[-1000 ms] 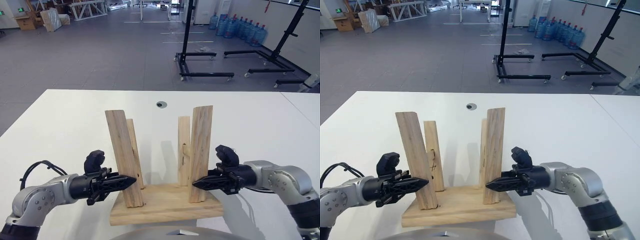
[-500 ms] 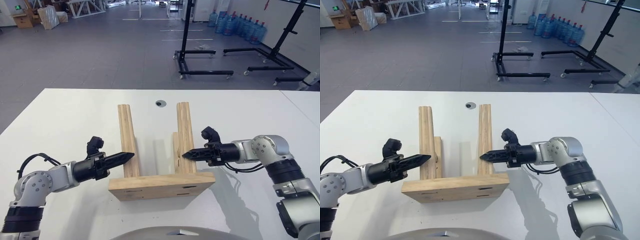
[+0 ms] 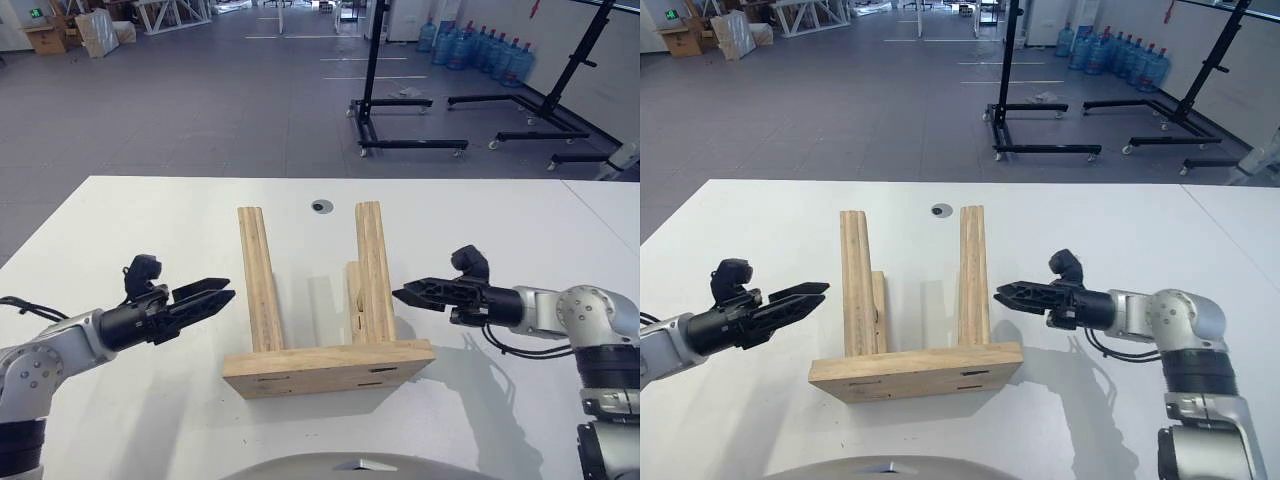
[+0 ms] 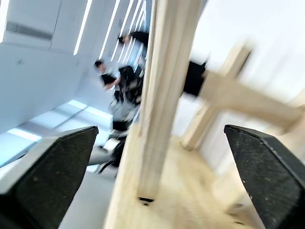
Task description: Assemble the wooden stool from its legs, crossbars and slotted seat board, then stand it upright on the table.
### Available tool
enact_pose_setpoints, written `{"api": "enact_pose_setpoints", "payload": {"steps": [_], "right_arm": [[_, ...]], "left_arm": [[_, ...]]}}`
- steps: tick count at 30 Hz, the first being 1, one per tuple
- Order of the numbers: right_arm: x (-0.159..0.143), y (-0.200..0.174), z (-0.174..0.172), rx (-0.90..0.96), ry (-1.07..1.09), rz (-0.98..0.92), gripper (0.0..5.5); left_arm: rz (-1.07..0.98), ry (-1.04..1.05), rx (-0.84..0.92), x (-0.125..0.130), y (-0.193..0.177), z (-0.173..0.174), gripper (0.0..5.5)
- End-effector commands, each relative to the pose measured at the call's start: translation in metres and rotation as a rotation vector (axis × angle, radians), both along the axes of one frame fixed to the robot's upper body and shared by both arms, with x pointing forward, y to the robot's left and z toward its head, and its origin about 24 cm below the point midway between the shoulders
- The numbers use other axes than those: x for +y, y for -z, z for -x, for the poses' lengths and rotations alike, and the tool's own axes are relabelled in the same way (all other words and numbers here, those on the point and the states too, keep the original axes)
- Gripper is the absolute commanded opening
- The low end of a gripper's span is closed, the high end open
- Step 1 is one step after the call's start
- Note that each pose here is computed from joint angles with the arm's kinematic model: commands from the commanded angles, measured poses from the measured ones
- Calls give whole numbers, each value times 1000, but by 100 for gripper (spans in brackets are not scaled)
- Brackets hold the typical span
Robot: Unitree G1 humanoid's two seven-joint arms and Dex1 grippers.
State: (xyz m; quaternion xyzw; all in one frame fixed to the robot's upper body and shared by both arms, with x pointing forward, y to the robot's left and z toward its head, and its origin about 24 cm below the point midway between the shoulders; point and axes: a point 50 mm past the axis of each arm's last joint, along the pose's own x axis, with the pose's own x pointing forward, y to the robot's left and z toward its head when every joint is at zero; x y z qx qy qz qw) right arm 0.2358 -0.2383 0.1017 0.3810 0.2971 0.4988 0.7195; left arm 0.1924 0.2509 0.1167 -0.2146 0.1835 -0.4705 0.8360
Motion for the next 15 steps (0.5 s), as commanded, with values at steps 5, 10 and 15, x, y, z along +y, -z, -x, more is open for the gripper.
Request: {"api": "enact_pose_setpoints", "payload": {"steps": [5,10,15], "right_arm": [[-29,46,80,-598,-167,589,483],[-9,60,81,-779,-307,599,483],[6,64,67,-891,-329,583,483]], "left_arm": [[-742,450,-200,6,46,69,490],[-721,436,-310,-11,51,54,490],[-678,427,-351,-27,62,46,490]]}}
